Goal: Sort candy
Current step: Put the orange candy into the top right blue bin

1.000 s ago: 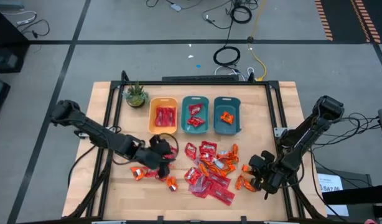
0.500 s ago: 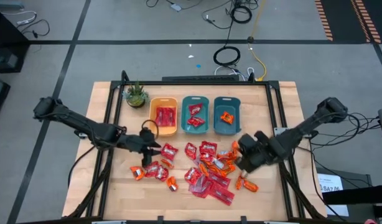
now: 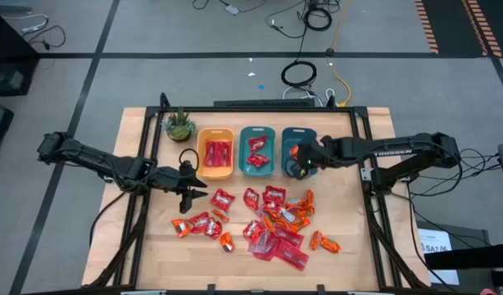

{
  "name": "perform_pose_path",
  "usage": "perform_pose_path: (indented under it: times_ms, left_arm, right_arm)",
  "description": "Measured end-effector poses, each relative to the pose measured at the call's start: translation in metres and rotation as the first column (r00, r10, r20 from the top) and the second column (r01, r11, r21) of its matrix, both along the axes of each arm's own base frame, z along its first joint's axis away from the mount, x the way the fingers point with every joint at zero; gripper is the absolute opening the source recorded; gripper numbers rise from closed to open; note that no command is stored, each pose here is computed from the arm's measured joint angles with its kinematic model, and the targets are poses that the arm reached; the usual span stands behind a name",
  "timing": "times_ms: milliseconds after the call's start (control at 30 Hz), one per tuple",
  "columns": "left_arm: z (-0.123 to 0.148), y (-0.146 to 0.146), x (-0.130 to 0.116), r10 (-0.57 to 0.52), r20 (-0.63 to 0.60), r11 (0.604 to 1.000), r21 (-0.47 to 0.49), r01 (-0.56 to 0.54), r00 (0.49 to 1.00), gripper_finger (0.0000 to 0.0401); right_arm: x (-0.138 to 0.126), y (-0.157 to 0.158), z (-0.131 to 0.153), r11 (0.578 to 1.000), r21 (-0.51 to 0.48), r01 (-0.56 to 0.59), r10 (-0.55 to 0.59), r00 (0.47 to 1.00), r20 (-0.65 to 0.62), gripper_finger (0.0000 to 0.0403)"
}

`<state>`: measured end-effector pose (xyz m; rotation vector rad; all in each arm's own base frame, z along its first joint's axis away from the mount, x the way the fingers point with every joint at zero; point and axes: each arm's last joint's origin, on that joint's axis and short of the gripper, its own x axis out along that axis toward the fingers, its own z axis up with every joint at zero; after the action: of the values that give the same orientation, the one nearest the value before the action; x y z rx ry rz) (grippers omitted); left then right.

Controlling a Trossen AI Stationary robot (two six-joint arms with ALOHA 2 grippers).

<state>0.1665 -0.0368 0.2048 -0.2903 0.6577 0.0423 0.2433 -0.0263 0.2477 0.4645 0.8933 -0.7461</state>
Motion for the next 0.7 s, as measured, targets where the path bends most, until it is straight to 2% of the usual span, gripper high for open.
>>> perform_pose_path:
  times_ms: [300, 533, 700]
  left_arm:
    - [0.000, 0.000, 0.000, -0.001, -0.005, 1.000, 0.000, 0.001, 1.000, 0.0153]
    - [0.000, 0.000, 0.000, -0.001, 0.004, 1.000, -0.002, 0.001, 1.000, 0.0153]
    - [0.000, 0.000, 0.000, 0.000, 0.003, 1.000, -0.003, 0.000, 1.000, 0.0153]
  right_arm:
    - [-0.003, -0.021, 0.000, 0.994, 0.014, 0.107, -0.107, 0.994, 0.017, 0.0115]
    - [-0.003, -0.021, 0.000, 0.994, 0.015, 0.109, -0.110, 0.994, 0.017, 0.0191]
    - [-0.004, -0.019, -0.001, 0.994, 0.031, 0.104, -0.105, 0.995, 0.004, 0.0225]
